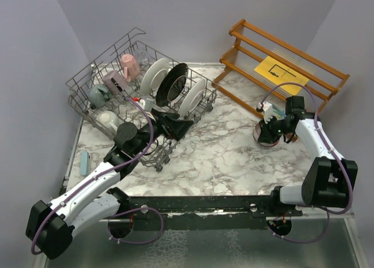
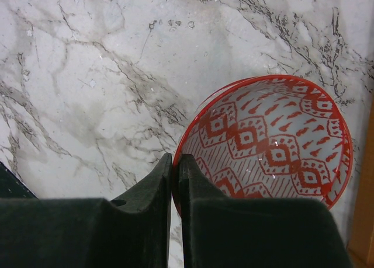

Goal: Load the mixed dishes into the dish rack
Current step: Pick up the bowl from the center of the board.

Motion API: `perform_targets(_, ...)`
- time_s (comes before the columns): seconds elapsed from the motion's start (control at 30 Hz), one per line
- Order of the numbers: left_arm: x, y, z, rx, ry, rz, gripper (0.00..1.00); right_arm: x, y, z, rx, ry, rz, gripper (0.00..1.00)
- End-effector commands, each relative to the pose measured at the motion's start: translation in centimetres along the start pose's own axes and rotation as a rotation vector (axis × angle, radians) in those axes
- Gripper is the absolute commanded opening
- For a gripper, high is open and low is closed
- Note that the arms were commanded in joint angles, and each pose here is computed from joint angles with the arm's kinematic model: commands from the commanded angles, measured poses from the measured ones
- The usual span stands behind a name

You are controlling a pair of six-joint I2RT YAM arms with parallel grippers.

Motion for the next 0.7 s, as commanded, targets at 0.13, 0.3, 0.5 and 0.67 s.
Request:
perform_targets(0.13,-0.5,-1.4,-0.5,-0.056,0.006,0.136,0.97,2.7,-0.7,-2.9,0.102,-0.058,0.064,0.01)
perform_targets(0.3,-0.9,-1.7,-0.4,-0.103,0.034,0.212,0.97,4.2,-0.8,-4.3,0.145,-0.093,0.074,0.01)
perform_targets(0.5,-1.2,-1.9,-0.1,-0.171,0.06,0.318,0.96,5.5,-0.3,-5.9,0.197,-0.168,0.026,0.01)
perform_targets(0.67,-1.5,-2.2,0.1,-0.249,0.092,0.415,0.96,6.2,1.1,-6.8,0.255,-0.27,-0.072,0.01)
Point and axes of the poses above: each gripper's point midway between its finger pads, its own x axis back along the fingers, its own y axis along the line the jaws close on, z = x × y, the point moved 10 cm from there along x, back along the fingers, and after that the axes turned 13 degrees about x, right-handed, at the moved point
